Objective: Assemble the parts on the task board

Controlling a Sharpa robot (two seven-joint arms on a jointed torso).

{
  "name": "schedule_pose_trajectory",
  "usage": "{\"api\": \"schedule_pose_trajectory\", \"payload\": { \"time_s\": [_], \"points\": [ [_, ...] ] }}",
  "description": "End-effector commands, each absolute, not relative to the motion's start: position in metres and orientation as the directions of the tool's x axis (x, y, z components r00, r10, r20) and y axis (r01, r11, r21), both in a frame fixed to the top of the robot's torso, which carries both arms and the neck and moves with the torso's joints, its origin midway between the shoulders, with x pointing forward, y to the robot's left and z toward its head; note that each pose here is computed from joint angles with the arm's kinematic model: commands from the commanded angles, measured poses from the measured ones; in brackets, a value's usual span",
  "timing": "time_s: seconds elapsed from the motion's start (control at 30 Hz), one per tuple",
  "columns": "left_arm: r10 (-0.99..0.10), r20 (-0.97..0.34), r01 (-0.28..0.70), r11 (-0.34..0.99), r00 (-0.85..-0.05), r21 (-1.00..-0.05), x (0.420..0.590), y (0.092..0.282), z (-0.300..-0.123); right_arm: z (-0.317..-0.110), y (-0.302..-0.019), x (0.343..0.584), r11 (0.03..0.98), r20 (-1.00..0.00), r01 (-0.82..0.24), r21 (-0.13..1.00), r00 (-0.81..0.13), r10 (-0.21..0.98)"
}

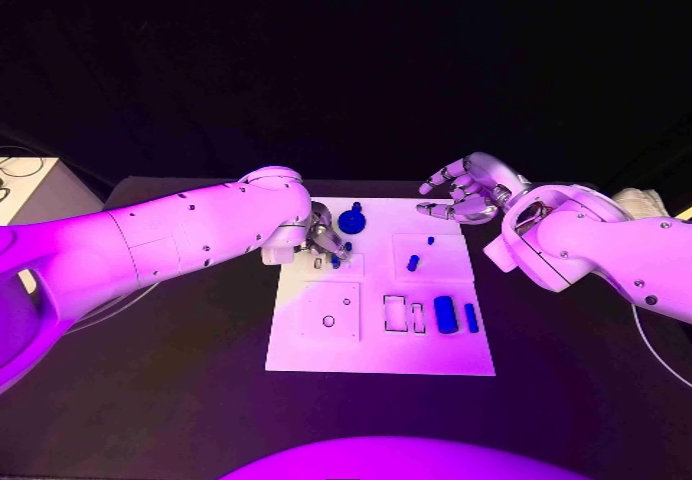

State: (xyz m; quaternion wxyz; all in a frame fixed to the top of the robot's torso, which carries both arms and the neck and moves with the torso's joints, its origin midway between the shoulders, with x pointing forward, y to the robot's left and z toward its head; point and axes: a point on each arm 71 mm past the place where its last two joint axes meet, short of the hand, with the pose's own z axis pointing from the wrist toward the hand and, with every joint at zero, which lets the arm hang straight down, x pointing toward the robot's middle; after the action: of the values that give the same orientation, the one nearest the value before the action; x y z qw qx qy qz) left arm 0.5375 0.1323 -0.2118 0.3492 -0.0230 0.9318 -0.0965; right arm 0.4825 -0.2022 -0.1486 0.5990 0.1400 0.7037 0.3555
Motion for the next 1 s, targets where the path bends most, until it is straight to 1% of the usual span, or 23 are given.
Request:
{"api": "schedule_pose_trajectory", "payload": {
  "time_s": [0.03,0.47,1.0],
  "points": [
    [-0.079,-0.633,0.024,0.988,-0.770,-0.152,0.5354,0.1378,-0.2216,-0.1487,-0.2007,0.4816,0.706,-0.746,-0.242,0.666,-0.252,0.617],
    [-0.082,-0.635,0.020,0.988,-0.768,-0.152,0.5352,0.1409,-0.2215,-0.1488,-0.2014,0.4815,0.707,-0.746,-0.242,0.665,-0.253,0.616],
    [-0.091,-0.638,0.021,0.986,-0.765,-0.166,0.5311,0.1433,-0.2208,-0.1492,-0.2016,0.4814,0.707,-0.746,-0.241,0.665,-0.253,0.615]
  ]
}}
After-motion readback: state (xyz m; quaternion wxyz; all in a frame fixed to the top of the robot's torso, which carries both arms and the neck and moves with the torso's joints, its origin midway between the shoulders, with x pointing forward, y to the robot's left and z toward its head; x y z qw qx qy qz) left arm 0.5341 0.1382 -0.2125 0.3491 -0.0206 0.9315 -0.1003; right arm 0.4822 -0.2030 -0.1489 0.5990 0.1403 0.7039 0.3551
